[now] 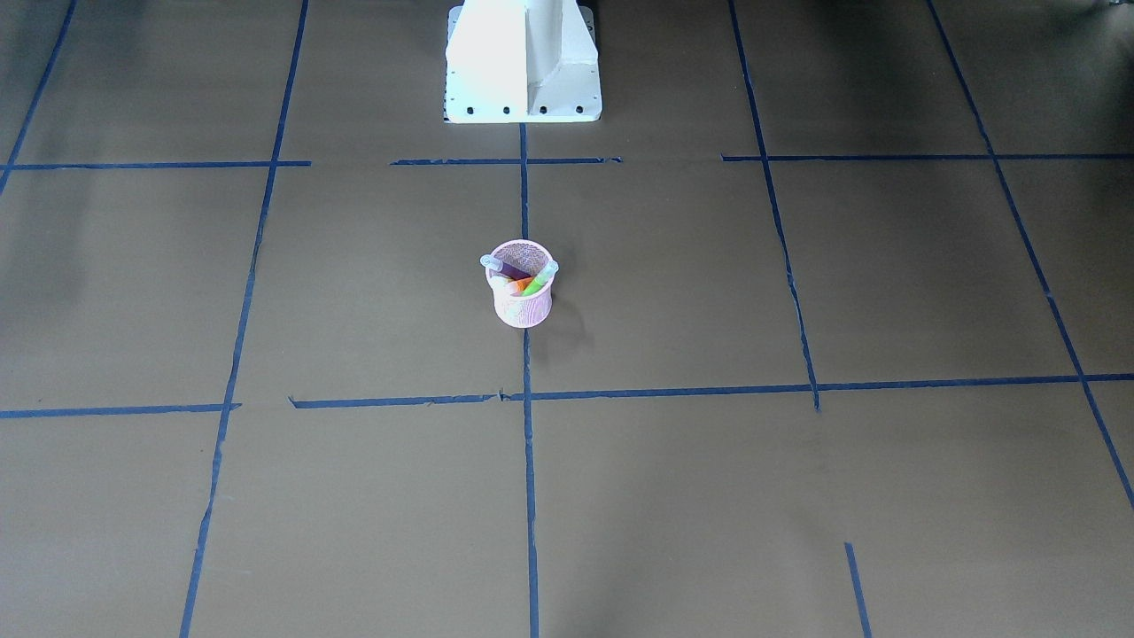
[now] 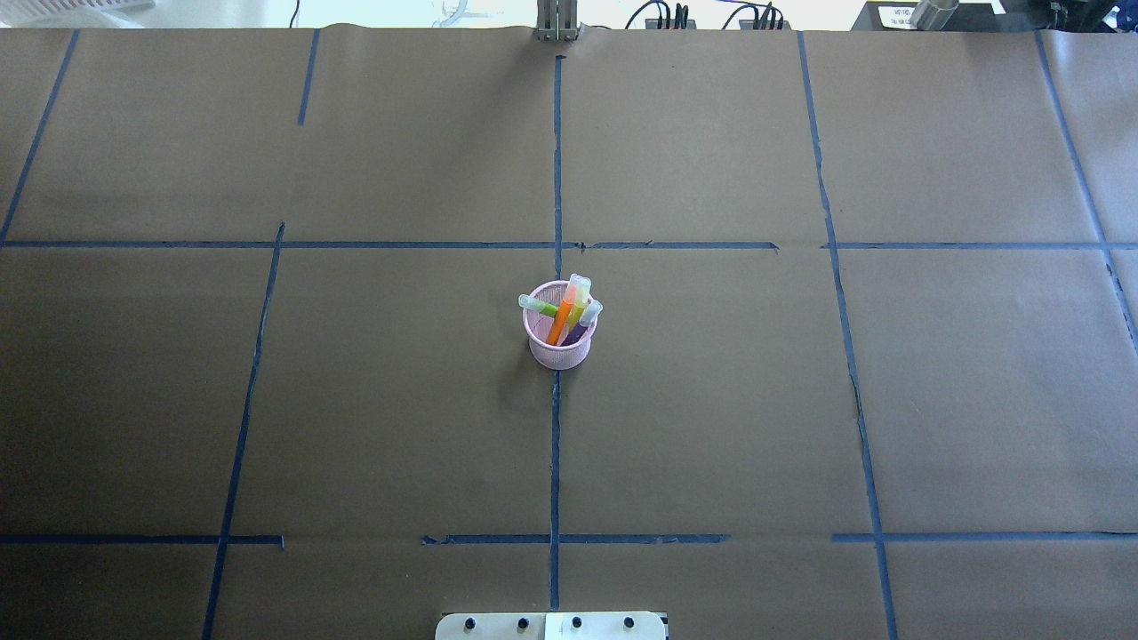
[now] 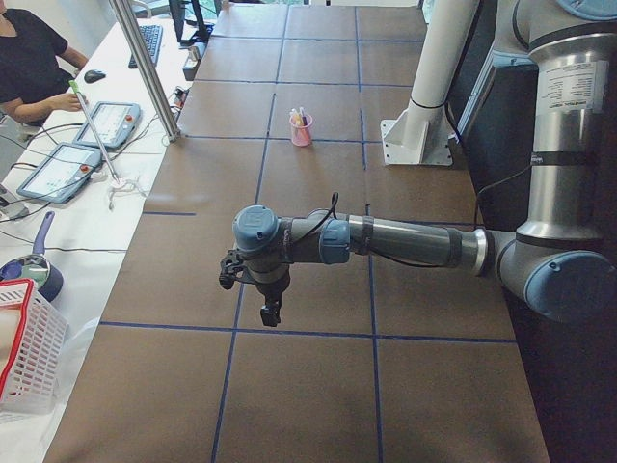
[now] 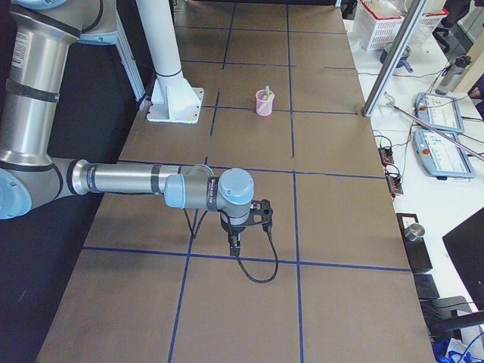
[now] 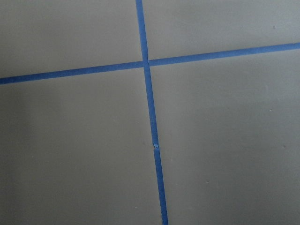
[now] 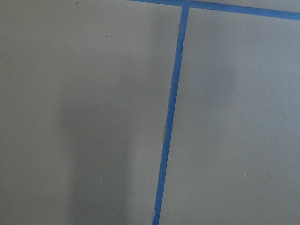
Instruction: Collect pens into pen holder
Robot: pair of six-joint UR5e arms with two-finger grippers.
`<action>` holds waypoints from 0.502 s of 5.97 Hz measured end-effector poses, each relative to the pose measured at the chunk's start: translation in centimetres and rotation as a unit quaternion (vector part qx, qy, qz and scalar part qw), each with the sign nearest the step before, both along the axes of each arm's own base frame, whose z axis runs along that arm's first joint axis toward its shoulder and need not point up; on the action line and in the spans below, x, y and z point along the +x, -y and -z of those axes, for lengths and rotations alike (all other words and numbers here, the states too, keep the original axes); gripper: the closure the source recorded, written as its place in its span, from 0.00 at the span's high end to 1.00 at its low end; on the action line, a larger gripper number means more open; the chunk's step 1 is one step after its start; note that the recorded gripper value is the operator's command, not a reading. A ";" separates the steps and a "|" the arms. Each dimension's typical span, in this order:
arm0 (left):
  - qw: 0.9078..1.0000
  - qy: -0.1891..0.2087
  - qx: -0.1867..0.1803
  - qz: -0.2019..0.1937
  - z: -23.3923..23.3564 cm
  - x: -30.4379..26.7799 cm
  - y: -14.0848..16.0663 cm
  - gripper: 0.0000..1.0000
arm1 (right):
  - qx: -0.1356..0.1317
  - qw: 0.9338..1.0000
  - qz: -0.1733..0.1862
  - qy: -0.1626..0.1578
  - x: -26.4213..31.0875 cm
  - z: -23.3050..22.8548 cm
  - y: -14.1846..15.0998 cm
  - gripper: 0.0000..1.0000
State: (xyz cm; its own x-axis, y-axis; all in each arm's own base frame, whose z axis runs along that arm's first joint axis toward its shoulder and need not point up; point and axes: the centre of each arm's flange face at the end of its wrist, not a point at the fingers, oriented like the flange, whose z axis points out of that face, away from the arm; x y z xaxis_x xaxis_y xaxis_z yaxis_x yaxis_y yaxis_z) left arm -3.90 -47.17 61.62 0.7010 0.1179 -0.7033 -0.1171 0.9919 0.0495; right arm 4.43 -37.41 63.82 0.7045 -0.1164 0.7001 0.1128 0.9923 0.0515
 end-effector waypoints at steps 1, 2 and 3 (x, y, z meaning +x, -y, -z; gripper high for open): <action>1.000 0.000 0.000 0.000 0.0 0.0 0.2 1.00 | 0.001 1.000 0.001 -0.001 0.0 0.1 0.0 1.00; 1.000 0.000 -0.003 0.003 -0.1 0.1 0.7 1.00 | 0.003 1.000 0.001 -0.001 0.0 0.1 0.1 1.00; 1.000 0.001 -0.016 0.020 -0.4 -0.5 0.7 1.00 | 0.004 1.000 0.001 -0.002 0.0 0.2 0.1 1.00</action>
State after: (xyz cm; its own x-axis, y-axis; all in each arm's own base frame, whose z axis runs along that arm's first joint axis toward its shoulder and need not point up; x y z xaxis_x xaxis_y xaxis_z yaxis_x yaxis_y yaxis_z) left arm -4.41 -47.90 62.02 0.7056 0.0669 -0.7055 -0.0777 0.9968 0.0169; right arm 4.45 -37.50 63.61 0.7065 -0.1226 0.6971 0.1146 0.9917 0.0583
